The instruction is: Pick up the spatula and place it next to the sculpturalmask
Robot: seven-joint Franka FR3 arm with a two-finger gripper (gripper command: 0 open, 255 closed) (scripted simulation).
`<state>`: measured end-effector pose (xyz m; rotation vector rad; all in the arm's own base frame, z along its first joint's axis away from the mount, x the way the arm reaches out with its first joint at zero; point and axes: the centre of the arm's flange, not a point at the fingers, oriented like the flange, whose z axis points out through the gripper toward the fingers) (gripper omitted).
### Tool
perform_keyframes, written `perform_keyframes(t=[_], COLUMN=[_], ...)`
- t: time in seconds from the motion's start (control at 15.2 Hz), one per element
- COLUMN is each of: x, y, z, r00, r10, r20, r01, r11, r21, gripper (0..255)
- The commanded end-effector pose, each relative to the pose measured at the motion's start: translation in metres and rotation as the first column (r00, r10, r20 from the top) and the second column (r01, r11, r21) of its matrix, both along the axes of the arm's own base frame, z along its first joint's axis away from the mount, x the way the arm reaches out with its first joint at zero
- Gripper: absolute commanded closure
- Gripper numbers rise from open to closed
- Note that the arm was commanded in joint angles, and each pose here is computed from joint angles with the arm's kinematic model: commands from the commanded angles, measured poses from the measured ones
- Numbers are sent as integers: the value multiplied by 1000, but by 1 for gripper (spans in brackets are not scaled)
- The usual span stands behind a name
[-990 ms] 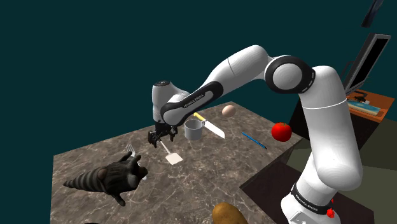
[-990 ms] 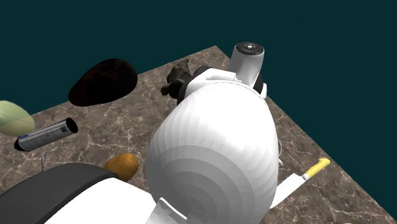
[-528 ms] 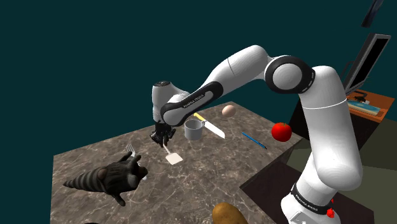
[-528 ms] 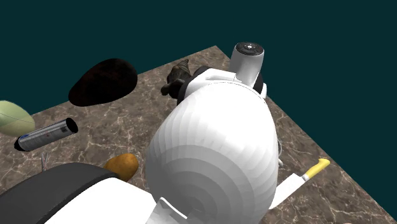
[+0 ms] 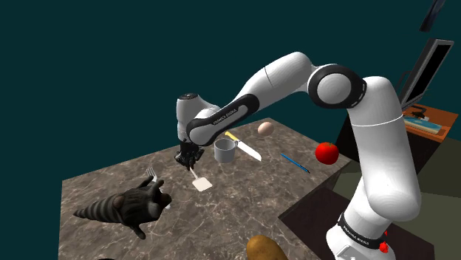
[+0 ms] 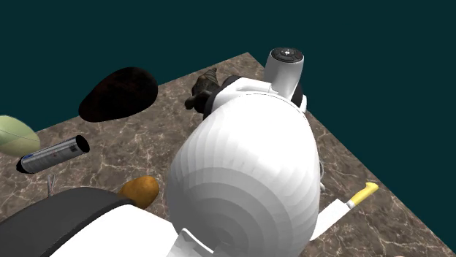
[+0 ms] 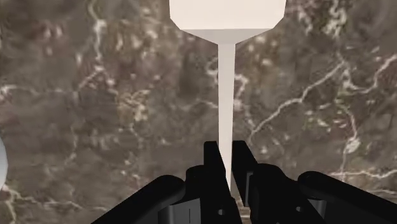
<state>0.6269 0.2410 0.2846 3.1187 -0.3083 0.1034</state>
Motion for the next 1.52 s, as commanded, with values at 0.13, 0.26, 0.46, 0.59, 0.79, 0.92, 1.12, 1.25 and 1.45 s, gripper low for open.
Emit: perform_keyframes(t=[0.13,0.26,0.46,0.59,0.79,0.92,1.12,1.25,1.45], x=[0,0,0,0,0,0,0,0,0], y=[0,0,0,0,0,0,0,0,0], z=[18,29,45,55,71,82,98,108,124], r00=[1000,1000,1000,1000,1000,1000,1000,1000,1000], r10=[0,0,0,0,0,0,0,0,0], r20=[0,0,0,0,0,0,0,0,0], r01=[0,0,0,0,0,0,0,0,0], r11=[1000,1000,1000,1000,1000,1000,1000,1000,1000], r21=[0,0,0,0,0,0,0,0,0], gripper=[255,255,255,255,255,255,255,255,255])
